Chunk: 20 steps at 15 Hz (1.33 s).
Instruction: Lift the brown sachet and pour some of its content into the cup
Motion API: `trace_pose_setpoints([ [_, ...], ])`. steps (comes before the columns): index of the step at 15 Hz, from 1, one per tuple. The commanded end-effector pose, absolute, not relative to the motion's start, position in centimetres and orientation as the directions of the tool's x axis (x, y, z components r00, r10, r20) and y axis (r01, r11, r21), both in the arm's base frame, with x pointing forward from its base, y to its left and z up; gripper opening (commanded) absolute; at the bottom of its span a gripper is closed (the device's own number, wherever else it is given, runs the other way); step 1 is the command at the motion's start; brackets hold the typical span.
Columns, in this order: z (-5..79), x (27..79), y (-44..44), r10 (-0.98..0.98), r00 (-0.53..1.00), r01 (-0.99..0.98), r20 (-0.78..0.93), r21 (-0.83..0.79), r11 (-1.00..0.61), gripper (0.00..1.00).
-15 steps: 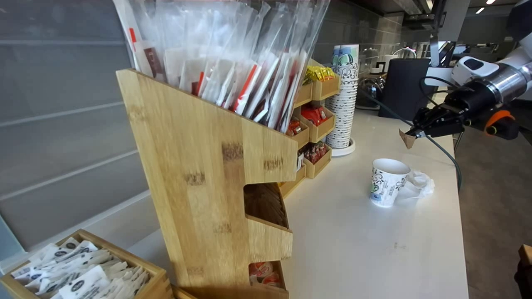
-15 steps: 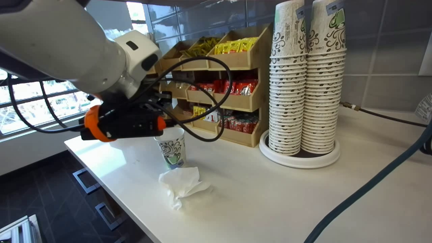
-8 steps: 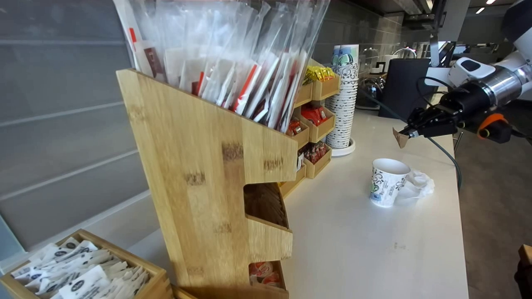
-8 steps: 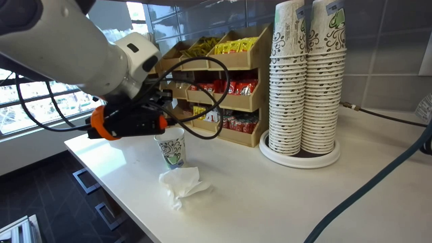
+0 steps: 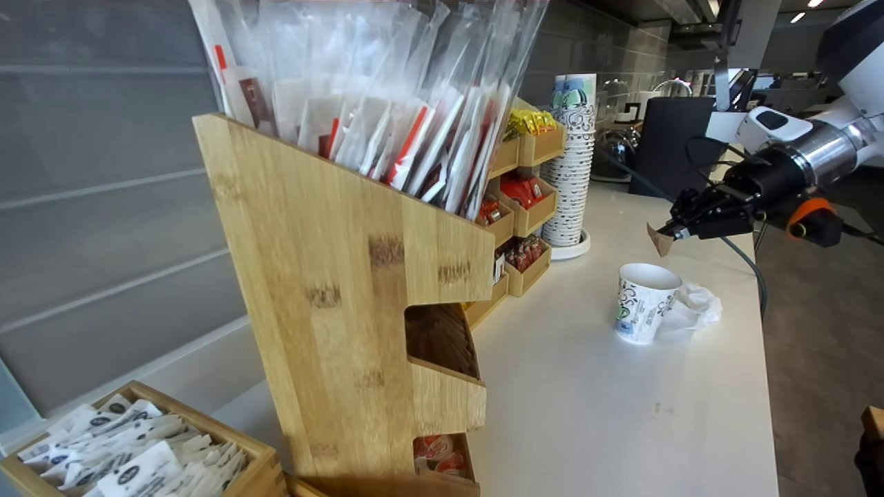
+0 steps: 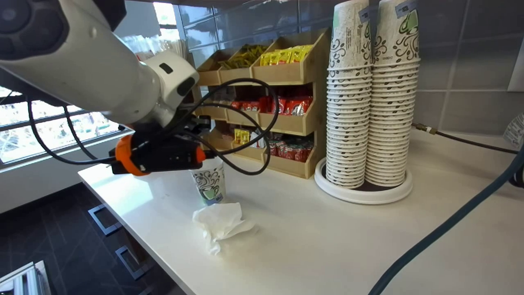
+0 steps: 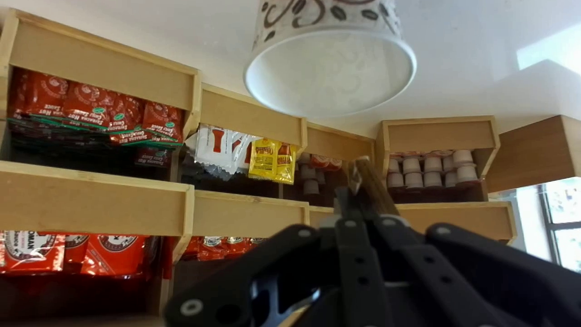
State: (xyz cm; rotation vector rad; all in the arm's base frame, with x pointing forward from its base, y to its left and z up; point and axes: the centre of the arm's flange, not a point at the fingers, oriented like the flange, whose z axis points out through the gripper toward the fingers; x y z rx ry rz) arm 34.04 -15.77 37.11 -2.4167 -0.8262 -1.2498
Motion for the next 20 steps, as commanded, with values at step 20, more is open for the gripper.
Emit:
trace_pose_setpoints([
  [20,35.3,28.78,-13.32,0.363,0.42,0.614,0.832,0.034,-0.789,0.01],
])
